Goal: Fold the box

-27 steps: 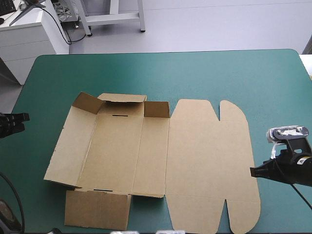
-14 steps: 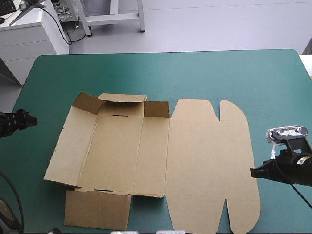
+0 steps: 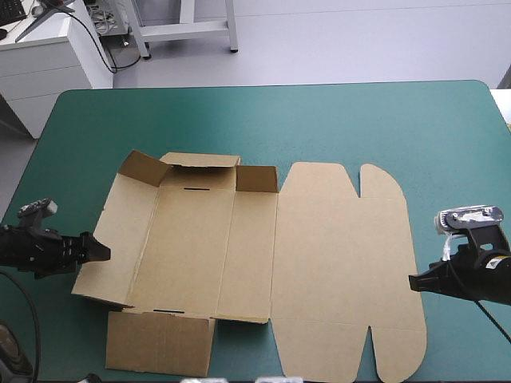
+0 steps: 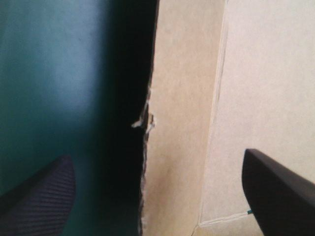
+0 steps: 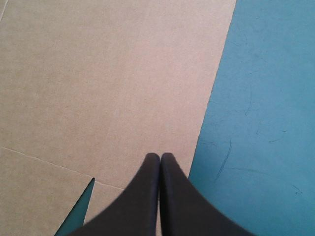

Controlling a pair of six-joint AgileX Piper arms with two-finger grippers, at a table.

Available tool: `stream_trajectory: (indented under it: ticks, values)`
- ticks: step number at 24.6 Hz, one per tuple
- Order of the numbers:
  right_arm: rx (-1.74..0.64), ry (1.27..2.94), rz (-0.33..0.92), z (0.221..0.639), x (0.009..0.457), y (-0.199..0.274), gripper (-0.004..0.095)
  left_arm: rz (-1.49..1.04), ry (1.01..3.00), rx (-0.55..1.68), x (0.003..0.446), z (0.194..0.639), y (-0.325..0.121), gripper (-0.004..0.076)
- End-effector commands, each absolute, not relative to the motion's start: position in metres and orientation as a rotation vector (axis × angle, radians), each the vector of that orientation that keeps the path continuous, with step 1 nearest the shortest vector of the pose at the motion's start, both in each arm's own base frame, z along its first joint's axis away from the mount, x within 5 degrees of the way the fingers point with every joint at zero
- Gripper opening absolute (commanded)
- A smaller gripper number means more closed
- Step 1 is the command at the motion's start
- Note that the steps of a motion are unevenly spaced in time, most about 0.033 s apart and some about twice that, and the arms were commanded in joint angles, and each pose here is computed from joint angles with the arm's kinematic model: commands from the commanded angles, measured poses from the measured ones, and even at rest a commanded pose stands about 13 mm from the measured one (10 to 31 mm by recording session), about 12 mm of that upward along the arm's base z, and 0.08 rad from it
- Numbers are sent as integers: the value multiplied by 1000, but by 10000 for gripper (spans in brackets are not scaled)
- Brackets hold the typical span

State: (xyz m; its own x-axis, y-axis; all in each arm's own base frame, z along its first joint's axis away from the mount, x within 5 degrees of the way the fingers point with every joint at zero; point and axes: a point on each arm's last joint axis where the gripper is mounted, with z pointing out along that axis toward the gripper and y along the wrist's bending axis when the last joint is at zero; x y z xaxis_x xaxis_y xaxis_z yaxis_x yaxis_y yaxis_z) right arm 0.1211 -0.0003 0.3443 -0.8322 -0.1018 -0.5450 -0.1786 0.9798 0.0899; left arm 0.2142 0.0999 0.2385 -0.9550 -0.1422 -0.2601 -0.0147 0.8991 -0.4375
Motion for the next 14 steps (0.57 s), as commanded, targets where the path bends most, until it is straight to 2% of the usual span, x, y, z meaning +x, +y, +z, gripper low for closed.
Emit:
stream_trajectory:
  ticks: [1,4,7,14]
  values:
    - [-199,2514,199,352,121,1,-19,-677,2713,-112,213,241,92,652]
    - [-218,2500,221,353,122,3,-19,-715,2683,-13,221,241,75,645]
    - [-217,2498,235,353,122,4,-19,-709,2715,93,224,240,62,597]
    - [-218,2499,236,353,122,4,-19,-770,2733,120,222,241,55,412]
